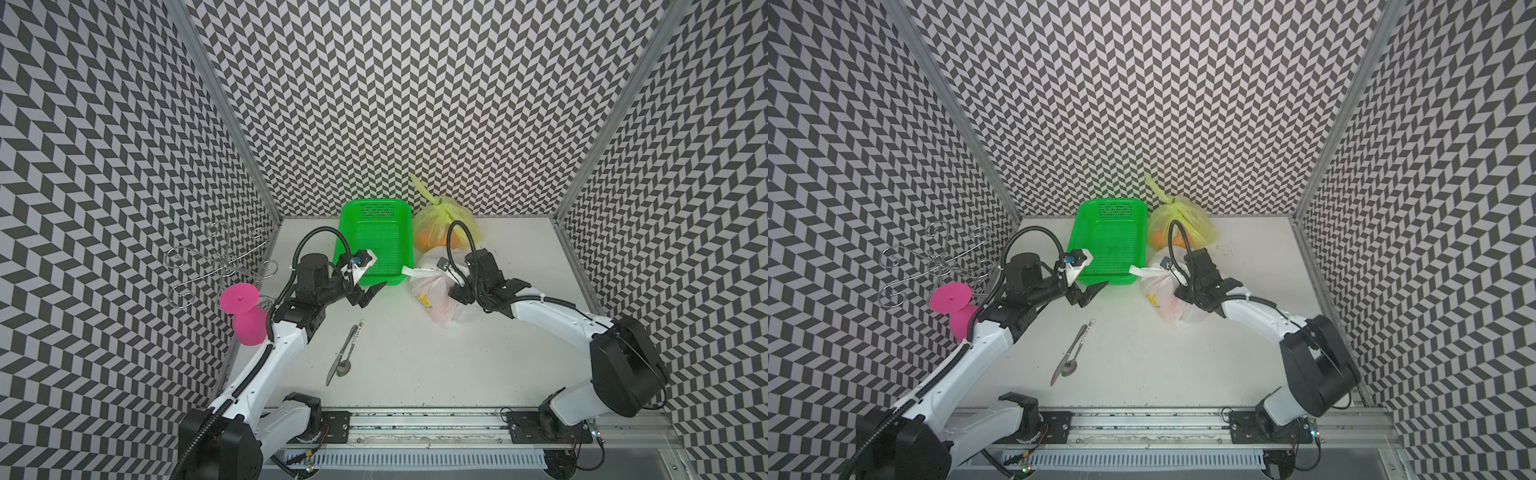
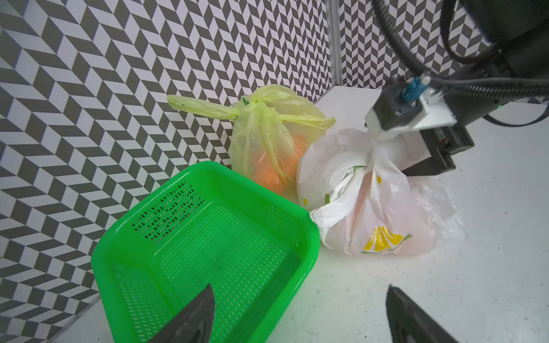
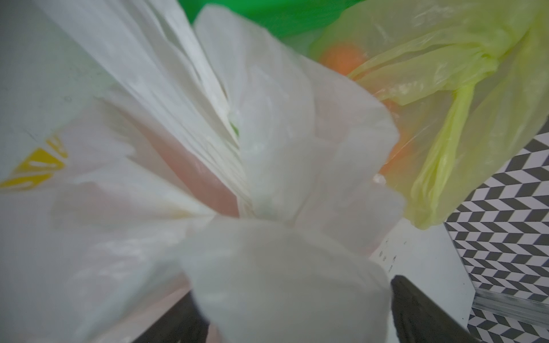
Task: Place the oranges into plastic bags & tie knots
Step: Move the plastic bag to the center of the board, then reset both arms
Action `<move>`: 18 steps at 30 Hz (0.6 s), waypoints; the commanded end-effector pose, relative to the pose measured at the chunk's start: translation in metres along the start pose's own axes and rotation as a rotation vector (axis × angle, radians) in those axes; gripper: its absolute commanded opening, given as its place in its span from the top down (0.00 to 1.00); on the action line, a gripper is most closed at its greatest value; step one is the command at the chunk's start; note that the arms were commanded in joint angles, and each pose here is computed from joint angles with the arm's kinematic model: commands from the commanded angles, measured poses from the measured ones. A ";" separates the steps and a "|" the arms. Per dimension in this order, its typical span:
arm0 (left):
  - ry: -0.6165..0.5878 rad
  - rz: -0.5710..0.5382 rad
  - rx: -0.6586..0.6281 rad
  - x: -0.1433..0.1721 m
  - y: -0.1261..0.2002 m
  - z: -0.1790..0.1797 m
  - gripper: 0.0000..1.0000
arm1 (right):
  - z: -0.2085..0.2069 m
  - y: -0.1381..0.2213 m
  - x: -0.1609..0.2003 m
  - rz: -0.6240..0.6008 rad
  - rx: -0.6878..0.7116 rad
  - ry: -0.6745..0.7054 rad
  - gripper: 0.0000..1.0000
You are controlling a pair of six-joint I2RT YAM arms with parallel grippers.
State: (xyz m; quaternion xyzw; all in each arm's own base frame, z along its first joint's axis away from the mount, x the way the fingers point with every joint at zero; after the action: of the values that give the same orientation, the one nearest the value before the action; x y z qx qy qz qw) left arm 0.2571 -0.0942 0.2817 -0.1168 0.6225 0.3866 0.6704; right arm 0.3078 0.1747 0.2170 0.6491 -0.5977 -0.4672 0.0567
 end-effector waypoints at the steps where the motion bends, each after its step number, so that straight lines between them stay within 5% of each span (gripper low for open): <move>1: 0.047 0.008 -0.087 0.005 0.010 0.014 0.06 | -0.019 0.052 -0.019 -0.194 -0.038 -0.070 0.01; 6: 0.179 -0.016 -0.338 0.025 0.037 0.053 0.00 | -0.058 0.099 0.021 -0.276 0.055 -0.280 0.00; 11: 0.358 -0.115 -0.573 0.075 0.067 0.078 0.00 | -0.093 0.109 0.088 -0.260 0.528 -0.681 0.00; 18: 0.434 -0.148 -0.565 0.140 0.051 0.070 0.00 | -0.065 0.055 0.144 -0.283 0.547 -0.883 0.00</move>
State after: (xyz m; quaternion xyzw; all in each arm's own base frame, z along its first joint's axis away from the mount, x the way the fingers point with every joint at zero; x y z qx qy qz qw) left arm 0.2607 0.0361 0.1718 -0.3773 0.6349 0.5020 0.4500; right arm 0.2785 0.0098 0.2062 0.4562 -0.6221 -0.5357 -0.3432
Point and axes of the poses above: each gripper's point midway between its finger pads, its own y axis back along the fingers, its own z axis along the line the jaws close on, x = y × z, the point moved 10 cm from there along y, back along the fingers, and after that the axes turned 3 degrees about y, right-handed, at the moved point
